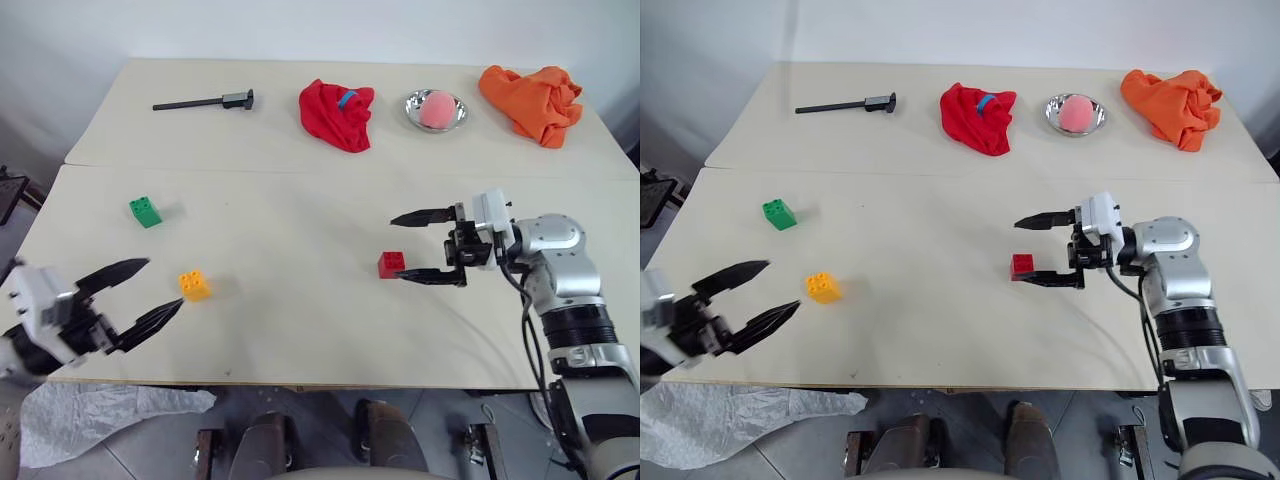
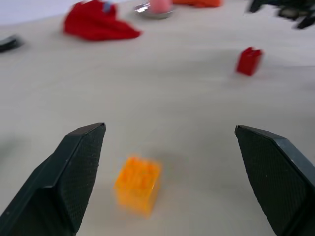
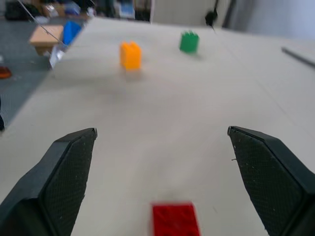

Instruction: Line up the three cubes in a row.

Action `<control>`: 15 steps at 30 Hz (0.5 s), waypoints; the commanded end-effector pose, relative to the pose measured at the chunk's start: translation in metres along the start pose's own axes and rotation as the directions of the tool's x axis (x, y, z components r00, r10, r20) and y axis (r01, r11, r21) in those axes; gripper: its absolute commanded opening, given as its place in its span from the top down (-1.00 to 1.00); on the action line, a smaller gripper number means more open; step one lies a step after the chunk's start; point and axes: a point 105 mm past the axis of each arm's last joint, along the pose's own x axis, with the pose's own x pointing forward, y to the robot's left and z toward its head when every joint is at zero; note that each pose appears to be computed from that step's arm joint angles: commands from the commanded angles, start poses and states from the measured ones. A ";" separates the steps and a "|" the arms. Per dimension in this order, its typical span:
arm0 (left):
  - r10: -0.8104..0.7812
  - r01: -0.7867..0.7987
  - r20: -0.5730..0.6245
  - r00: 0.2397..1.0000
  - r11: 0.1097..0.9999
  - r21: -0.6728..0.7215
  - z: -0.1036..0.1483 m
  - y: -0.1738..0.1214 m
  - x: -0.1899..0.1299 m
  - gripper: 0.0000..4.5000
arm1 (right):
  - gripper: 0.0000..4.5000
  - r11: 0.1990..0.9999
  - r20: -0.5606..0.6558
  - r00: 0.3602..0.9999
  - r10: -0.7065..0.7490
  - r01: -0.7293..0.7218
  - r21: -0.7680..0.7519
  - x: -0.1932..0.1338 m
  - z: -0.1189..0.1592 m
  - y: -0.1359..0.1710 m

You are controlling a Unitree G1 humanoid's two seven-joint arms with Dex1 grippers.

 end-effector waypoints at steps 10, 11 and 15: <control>0.318 -0.329 -0.125 0.940 0.940 -0.086 -0.054 0.030 -0.099 -1.00 | -0.98 0.999 0.101 0.994 0.045 -0.047 0.021 0.020 0.000 0.028; 0.319 -0.329 -0.110 0.941 0.940 -0.088 -0.052 0.031 -0.095 -1.00 | -0.98 0.999 0.096 0.995 0.027 -0.029 0.018 0.018 0.000 0.026; 0.404 -0.404 -0.008 0.915 0.913 -0.054 -0.036 0.049 -0.071 -1.00 | -0.98 0.996 0.081 0.993 -0.087 0.087 0.009 0.001 0.001 0.016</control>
